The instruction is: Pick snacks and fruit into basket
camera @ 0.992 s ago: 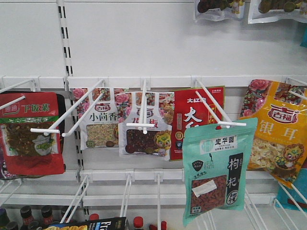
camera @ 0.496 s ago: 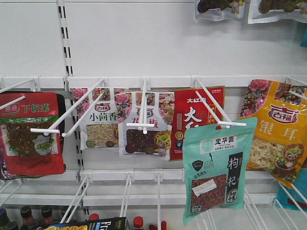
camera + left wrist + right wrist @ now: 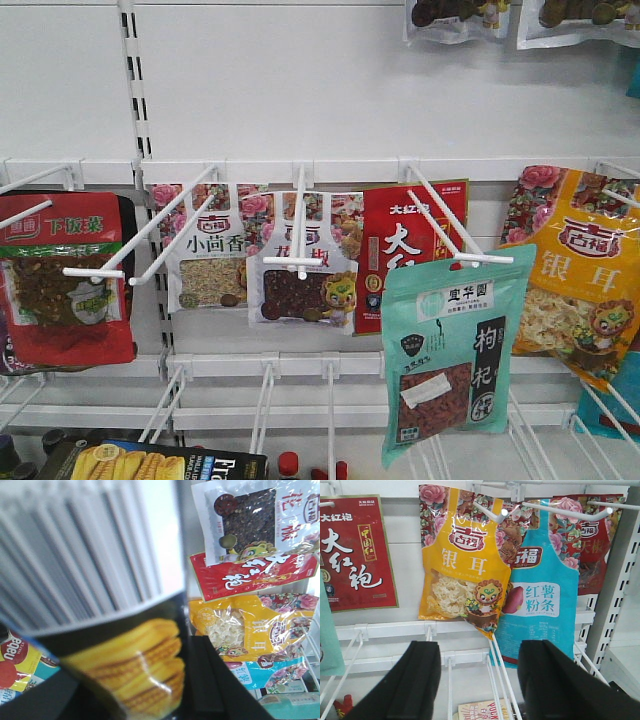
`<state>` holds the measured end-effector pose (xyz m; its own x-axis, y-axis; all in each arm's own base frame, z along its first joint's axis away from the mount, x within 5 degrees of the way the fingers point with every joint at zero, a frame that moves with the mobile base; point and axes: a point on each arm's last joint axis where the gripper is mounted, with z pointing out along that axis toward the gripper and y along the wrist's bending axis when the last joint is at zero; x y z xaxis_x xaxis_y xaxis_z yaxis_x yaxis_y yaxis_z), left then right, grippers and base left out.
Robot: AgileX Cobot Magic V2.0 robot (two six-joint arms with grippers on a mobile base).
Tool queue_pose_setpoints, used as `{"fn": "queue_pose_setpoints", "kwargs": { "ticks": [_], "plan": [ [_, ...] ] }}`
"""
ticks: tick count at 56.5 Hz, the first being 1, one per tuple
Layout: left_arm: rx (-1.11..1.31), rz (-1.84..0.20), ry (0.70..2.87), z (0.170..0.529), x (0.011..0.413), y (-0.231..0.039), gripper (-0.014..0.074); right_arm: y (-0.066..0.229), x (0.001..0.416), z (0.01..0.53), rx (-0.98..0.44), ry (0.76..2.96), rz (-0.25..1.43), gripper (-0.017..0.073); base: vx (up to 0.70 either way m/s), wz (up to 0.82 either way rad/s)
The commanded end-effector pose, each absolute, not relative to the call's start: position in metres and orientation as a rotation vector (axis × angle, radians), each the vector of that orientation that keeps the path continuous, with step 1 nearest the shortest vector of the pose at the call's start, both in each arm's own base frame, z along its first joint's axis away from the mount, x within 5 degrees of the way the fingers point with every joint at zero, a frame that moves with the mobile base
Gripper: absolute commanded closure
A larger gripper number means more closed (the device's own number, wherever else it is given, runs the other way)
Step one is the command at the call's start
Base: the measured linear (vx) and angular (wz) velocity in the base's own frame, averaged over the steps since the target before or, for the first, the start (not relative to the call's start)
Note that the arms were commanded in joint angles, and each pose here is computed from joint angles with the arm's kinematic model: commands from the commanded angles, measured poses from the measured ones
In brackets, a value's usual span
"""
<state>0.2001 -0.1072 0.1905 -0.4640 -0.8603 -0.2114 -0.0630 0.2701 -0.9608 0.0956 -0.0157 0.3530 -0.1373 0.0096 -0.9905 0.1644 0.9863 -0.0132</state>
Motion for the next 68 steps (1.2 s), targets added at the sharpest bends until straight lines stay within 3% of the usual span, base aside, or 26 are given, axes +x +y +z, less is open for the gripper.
{"fn": "queue_pose_setpoints", "kwargs": {
  "ticks": [1,22,45,60,68],
  "plan": [
    [-0.747,-1.351,1.611,0.217,0.2,-0.108,0.0449,-0.016,0.096,0.369,0.106,1.607,-0.153,0.0151,0.0,0.0],
    [-0.365,-0.94,1.467,0.266,0.179,-0.074,0.0587,-0.016,0.096,0.369,0.106,1.607,-0.153,0.0151,0.0,0.0],
    [0.037,-0.302,1.629,0.281,0.127,-0.028,0.0587,-0.016,0.096,0.369,0.106,1.607,-0.153,0.0151,0.0,0.0],
    [0.141,-0.074,1.63,0.294,0.091,-0.012,0.0585,-0.016,0.096,0.369,0.106,1.607,-0.153,0.0151,0.0,0.0],
    [0.141,-0.058,1.58,0.305,0.08,-0.01,0.0583,-0.016,0.096,0.369,0.106,1.607,-0.153,0.0151,0.0,0.0]
  ]
}}
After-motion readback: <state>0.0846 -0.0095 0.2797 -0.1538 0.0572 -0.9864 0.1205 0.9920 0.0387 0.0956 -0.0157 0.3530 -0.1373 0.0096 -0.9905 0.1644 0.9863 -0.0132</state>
